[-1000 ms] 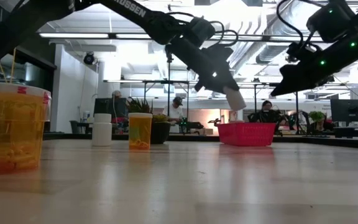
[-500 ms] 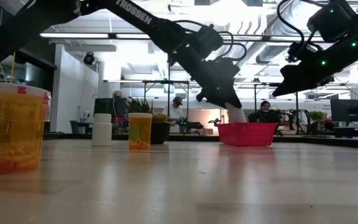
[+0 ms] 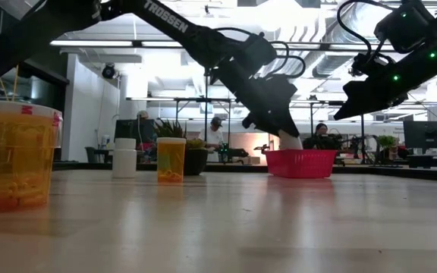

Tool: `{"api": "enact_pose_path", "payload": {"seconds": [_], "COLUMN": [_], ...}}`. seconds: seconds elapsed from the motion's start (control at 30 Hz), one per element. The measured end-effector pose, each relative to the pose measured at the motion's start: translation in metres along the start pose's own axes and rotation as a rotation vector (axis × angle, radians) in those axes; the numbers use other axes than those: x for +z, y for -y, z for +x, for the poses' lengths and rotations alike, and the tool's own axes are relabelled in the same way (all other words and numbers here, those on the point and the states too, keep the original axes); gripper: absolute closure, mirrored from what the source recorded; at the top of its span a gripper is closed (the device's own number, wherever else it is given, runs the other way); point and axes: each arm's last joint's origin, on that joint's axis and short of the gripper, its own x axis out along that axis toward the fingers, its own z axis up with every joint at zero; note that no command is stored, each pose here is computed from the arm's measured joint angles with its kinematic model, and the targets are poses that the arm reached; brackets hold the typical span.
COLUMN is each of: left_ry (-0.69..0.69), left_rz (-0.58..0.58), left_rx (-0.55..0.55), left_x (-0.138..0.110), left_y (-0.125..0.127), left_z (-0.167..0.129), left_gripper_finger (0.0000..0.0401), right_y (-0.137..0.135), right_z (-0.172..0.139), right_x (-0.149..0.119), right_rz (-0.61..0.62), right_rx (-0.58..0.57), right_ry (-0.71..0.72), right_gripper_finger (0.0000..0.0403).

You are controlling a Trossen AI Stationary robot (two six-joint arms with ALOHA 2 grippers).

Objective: Pick and place pill bottles into a basket
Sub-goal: Put the top white pill bottle into the bin, then put the white pill bottle into the bin

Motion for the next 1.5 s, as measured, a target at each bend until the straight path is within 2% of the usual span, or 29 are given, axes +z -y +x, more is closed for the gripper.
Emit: {"api": "enact_pose_path", "payload": {"seconds": [0.27,0.63,1.13,1.37,1.5], "left_ry": [-0.011,-0.013,-0.012,-0.012,-0.005], "left_rz": [-0.001,-0.001,-0.002,-0.013,-0.091], "left_rx": [0.002,0.002,0.000,0.002,-0.026], "left_x": [-0.0033,-0.0038,-0.0037,-0.0037,-0.0003], "left_y": [-0.0007,-0.0007,-0.0007,-0.0007,0.0006], "left_z": [0.0039,0.0043,0.0043,0.0043,-0.0002], "left_gripper_finger": [0.0176,0.0167,0.0103,0.0106,0.0115], "right_y": [0.0000,0.0000,0.0000,0.0000,0.0000], "right_z": [0.0000,0.0000,0.0000,0.0000,0.0000], "right_x": [0.0000,0.0001,0.0000,-0.0005,-0.0005], "right_rz": [0.000,0.000,0.000,-0.003,-0.004], "right_rx": [0.000,0.000,0.000,0.000,0.000], "right_ry": [0.000,0.001,0.000,-0.005,-0.006], "right_gripper_finger": [0.0151,0.0151,0.0151,0.0151,0.0151]}}
